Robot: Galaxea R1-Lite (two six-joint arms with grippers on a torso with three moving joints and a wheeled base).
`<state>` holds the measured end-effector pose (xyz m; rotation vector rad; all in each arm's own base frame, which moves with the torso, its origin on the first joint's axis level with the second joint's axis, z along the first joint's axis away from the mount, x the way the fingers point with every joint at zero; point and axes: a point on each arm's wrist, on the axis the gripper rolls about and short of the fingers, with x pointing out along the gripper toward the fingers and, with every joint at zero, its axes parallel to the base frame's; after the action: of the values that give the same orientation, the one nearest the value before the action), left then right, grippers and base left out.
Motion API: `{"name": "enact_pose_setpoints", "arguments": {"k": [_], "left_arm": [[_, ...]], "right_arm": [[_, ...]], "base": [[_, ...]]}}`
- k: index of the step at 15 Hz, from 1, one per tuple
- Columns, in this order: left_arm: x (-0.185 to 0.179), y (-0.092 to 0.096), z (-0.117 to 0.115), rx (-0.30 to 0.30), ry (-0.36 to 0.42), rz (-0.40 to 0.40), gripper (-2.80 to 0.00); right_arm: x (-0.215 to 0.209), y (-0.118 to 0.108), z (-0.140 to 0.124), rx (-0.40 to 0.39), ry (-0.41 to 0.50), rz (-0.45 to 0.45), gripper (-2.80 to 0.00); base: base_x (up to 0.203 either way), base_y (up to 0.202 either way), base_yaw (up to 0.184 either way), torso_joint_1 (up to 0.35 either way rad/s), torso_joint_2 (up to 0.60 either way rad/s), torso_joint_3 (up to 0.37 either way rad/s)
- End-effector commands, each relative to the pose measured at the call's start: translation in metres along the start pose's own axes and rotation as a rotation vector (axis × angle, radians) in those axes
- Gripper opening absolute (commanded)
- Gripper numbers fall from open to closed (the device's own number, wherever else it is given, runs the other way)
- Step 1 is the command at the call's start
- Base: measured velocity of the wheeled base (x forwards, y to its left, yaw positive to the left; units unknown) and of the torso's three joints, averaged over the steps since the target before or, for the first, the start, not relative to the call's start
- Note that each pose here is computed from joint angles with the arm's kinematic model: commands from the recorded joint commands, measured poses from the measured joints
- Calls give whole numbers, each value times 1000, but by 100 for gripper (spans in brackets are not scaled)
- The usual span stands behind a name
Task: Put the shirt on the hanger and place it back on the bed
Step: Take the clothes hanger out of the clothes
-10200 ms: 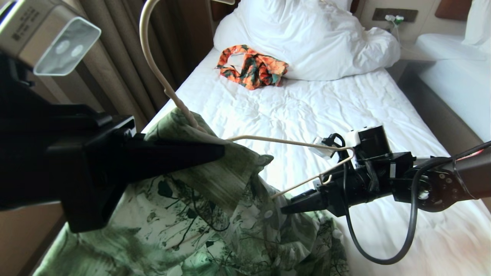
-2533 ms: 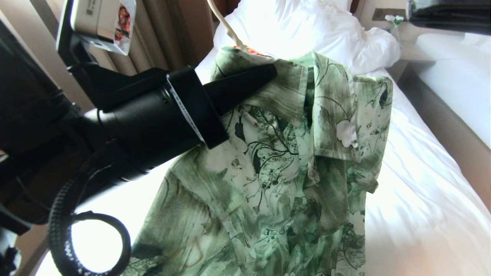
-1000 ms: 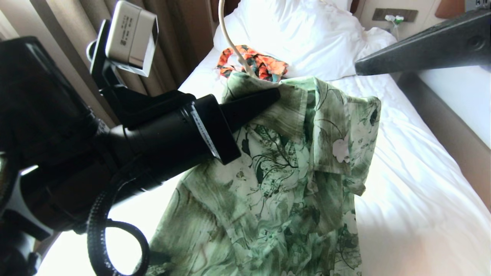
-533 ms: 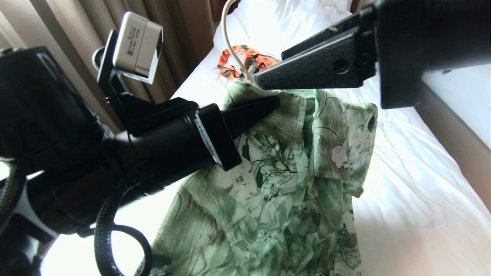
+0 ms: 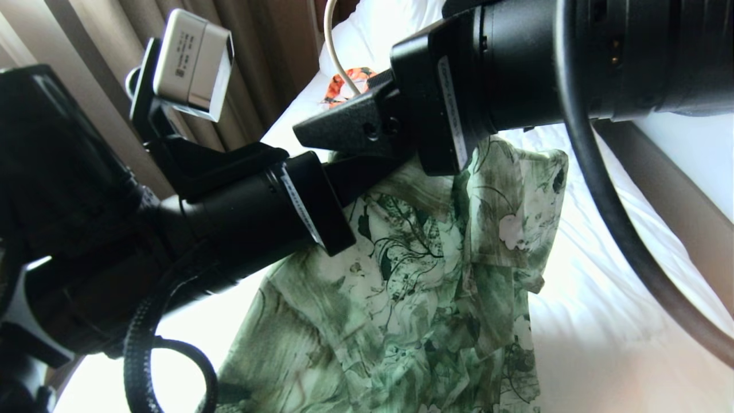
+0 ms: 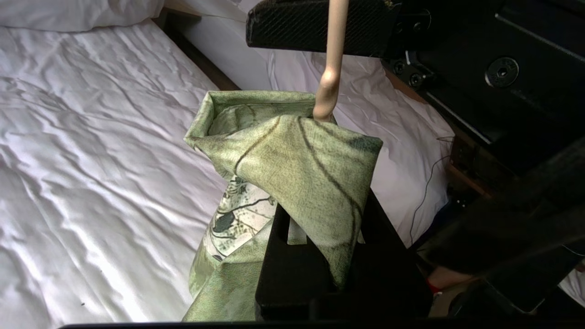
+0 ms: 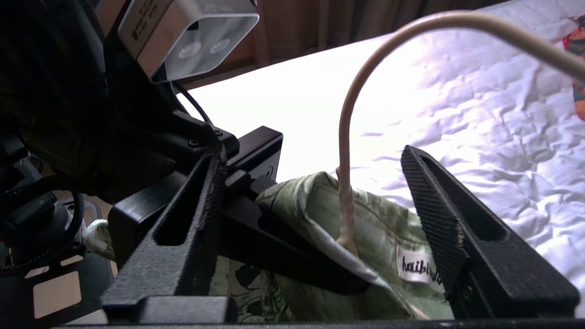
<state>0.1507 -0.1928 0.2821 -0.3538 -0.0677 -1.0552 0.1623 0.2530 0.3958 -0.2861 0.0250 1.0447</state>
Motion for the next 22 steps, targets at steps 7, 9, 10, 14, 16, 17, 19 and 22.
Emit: {"name": "enact_pose_setpoints", "arguments": {"k": [7,9,10,14,16,17,19,22], "left_arm": [[-3,-2,3,1,-13,-10,-280],[-8,-4,6,5,-19,-13,-280],[-12,-5,8,8,-24,-16,-280],[-18,-4,3,54,14,-2,-280],[-19,-5,4,54,44,8,-280],[-19,-5,5,54,44,9,-280],[-21,-5,4,55,46,8,0],[-26,-7,6,56,41,-2,0]], "right_arm": [[17,1,-5,-2,-8,-1,-280],[20,1,-5,-2,-12,-4,-280],[20,1,-4,-2,-21,-8,-280],[22,-1,-1,-3,-63,-33,-280],[22,-1,-1,1,-63,-32,-280],[22,-1,-1,1,-65,-34,-280],[20,-1,1,1,-69,-34,-280],[18,-3,2,1,-74,-39,-280]], "base": [[0,0,0,0,0,0],[0,0,0,0,0,0],[0,0,0,0,0,0],[0,0,0,0,0,0],[0,0,0,0,0,0],[0,0,0,0,0,0],[0,0,0,0,0,0],[0,0,0,0,0,0]]}}
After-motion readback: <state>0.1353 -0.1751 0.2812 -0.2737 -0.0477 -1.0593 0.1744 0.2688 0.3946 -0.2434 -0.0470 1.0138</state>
